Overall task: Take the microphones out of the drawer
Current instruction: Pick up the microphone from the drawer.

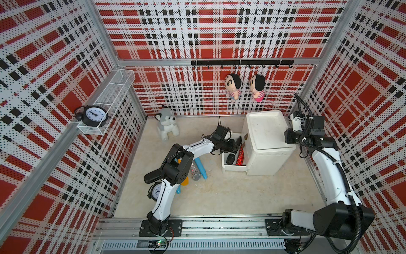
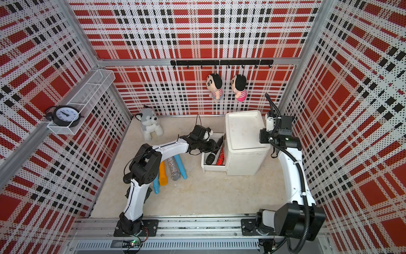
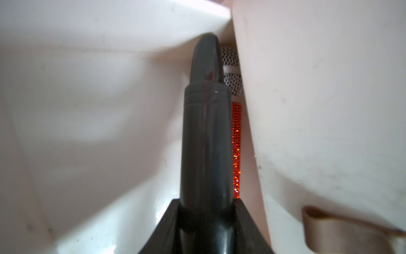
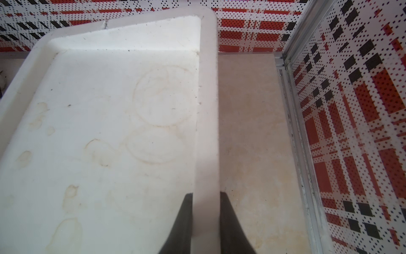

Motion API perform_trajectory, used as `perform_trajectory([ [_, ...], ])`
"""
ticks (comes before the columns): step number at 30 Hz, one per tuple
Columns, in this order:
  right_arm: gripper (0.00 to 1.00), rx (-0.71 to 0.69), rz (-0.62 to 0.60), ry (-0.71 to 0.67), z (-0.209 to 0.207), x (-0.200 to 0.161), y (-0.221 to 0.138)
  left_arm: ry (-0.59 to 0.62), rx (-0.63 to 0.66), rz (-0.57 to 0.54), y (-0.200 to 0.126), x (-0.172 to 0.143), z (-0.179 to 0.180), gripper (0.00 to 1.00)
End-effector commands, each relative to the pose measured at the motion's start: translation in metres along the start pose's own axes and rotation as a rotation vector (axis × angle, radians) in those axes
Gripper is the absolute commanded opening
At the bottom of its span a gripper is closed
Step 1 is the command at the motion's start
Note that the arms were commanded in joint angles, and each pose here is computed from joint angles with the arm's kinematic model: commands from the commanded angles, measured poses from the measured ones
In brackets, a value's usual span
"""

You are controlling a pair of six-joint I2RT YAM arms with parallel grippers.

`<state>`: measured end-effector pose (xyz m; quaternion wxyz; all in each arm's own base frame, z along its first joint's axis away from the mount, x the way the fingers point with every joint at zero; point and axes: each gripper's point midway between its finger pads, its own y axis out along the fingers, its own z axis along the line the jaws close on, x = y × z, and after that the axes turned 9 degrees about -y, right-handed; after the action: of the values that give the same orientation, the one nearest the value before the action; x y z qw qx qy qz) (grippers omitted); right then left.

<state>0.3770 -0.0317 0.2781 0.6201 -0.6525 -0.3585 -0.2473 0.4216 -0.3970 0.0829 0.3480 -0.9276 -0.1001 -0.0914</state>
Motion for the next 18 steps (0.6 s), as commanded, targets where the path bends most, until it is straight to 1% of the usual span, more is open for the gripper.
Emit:
perform_trajectory([
  [1,0.0,-0.106,-0.159,-0.054,-0.018,0.038,-0.032,-0.067,-0.067,-0.06,-0.028,0.03,0.006,0.0],
  [3,0.0,-0.113,-0.16,-0.057,-0.019,0.038,-0.033,-0.098,-0.128,-0.054,-0.03,0.031,0.001,0.0],
  [10,0.0,-0.125,-0.179,-0.058,-0.02,0.045,-0.039,-0.086,-0.143,-0.043,-0.035,0.034,-0.005,0.0],
  [13,0.0,-0.134,-0.188,-0.056,-0.021,0.048,-0.043,-0.081,-0.109,-0.052,-0.041,0.036,0.001,0.0],
  [18,0.0,-0.143,-0.209,-0.055,-0.021,0.052,-0.05,-0.043,-0.005,-0.052,-0.053,0.038,0.021,0.0],
])
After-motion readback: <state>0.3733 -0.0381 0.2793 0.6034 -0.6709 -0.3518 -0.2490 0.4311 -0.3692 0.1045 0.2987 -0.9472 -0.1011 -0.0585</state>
